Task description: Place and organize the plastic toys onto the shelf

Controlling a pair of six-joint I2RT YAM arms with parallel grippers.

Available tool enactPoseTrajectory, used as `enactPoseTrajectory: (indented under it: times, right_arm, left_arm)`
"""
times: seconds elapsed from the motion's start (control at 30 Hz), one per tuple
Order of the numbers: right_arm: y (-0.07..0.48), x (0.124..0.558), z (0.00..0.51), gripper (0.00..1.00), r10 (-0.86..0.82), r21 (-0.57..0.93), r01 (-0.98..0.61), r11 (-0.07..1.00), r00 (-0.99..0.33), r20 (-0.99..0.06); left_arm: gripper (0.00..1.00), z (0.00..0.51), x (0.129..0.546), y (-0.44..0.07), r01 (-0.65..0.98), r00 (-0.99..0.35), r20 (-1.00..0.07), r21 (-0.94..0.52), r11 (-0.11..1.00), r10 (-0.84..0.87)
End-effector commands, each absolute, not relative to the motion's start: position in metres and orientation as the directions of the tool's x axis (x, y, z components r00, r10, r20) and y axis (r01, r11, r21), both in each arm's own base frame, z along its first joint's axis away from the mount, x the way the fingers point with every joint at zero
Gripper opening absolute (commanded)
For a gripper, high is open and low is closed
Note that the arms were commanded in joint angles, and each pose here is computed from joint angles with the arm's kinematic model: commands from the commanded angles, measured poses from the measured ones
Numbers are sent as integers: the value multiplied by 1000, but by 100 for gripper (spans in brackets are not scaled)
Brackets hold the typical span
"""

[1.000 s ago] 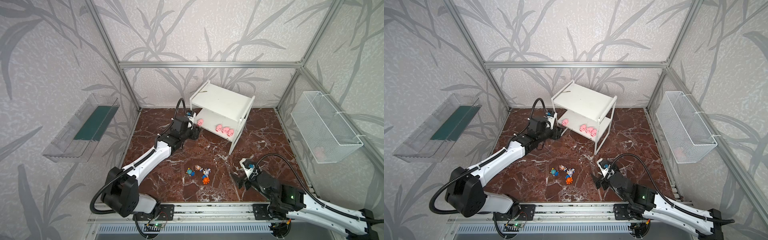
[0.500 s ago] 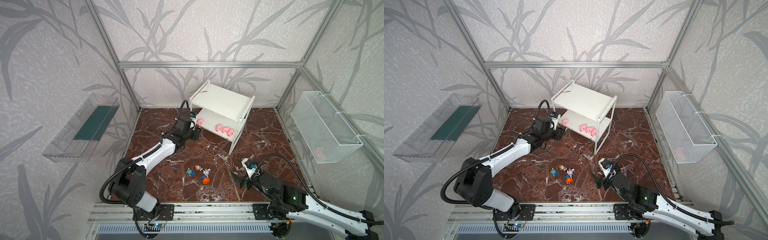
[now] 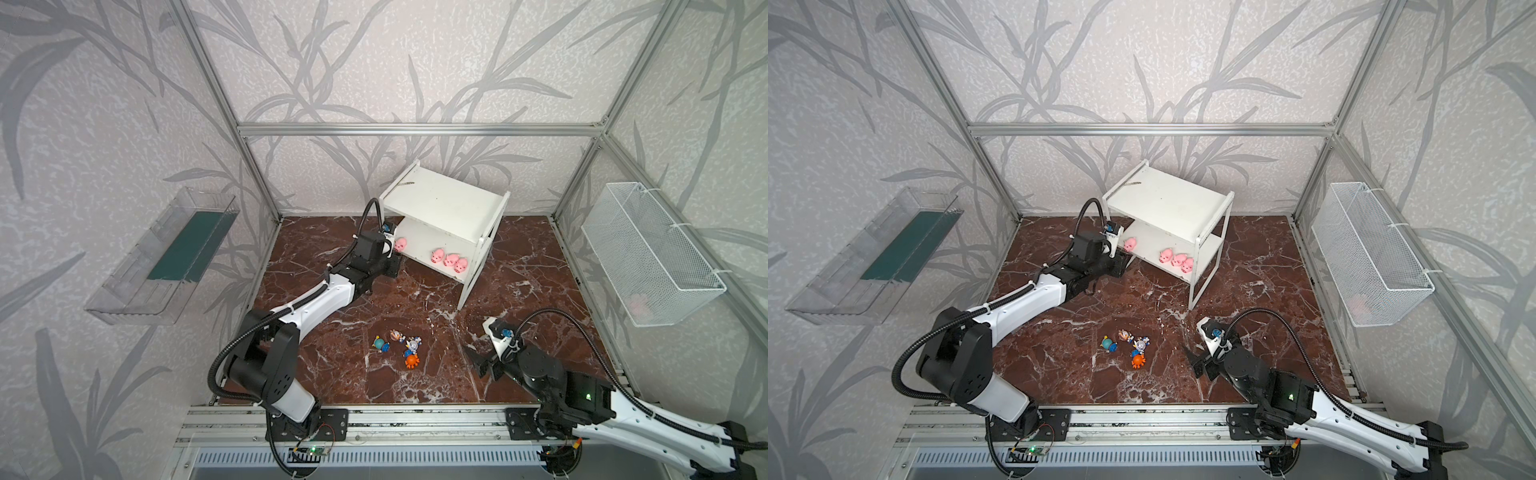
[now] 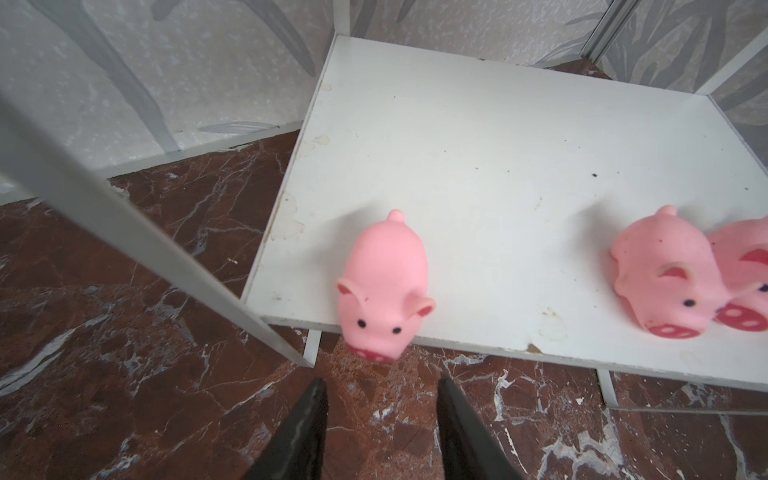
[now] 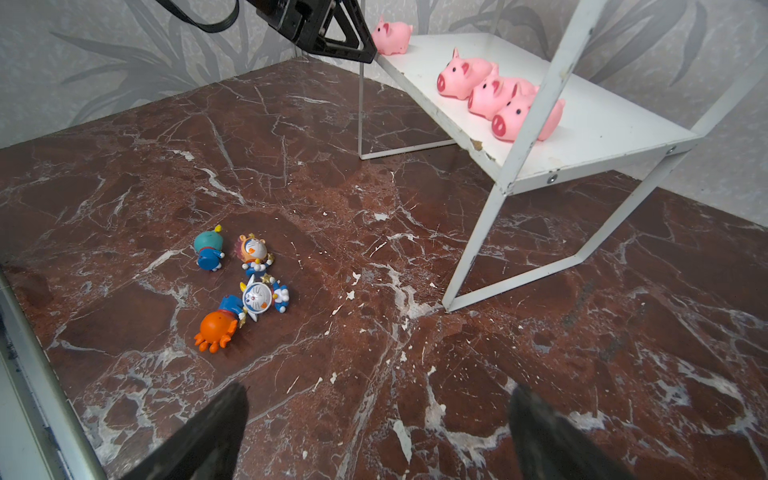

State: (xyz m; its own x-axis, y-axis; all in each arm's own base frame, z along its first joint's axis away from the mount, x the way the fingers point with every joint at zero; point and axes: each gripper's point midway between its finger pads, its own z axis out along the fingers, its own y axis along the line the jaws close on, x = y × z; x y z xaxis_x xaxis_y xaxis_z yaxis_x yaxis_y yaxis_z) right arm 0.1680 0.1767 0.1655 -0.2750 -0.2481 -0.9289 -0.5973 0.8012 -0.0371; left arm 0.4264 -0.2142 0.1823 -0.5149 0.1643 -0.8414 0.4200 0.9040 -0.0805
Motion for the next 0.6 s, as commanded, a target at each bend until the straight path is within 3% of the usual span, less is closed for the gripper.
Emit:
enactPoseTrajectory:
  times: [0.0, 0.23, 0.57]
  right_arm:
    - [172, 170, 161, 97, -252, -45, -580, 813, -280, -926]
    - [172, 171, 160, 97, -254, -50, -576, 816, -280, -926]
    - [175, 172, 160, 97, -262, -60, -577, 814, -273, -926]
  left_arm:
    - [45, 200, 440, -214, 414, -463, -871, -48, 909, 165]
    - [44, 200, 445, -217, 418, -462, -870, -45, 907, 170]
    - [28, 198, 446, -222, 433, -472, -866, -64, 899, 165]
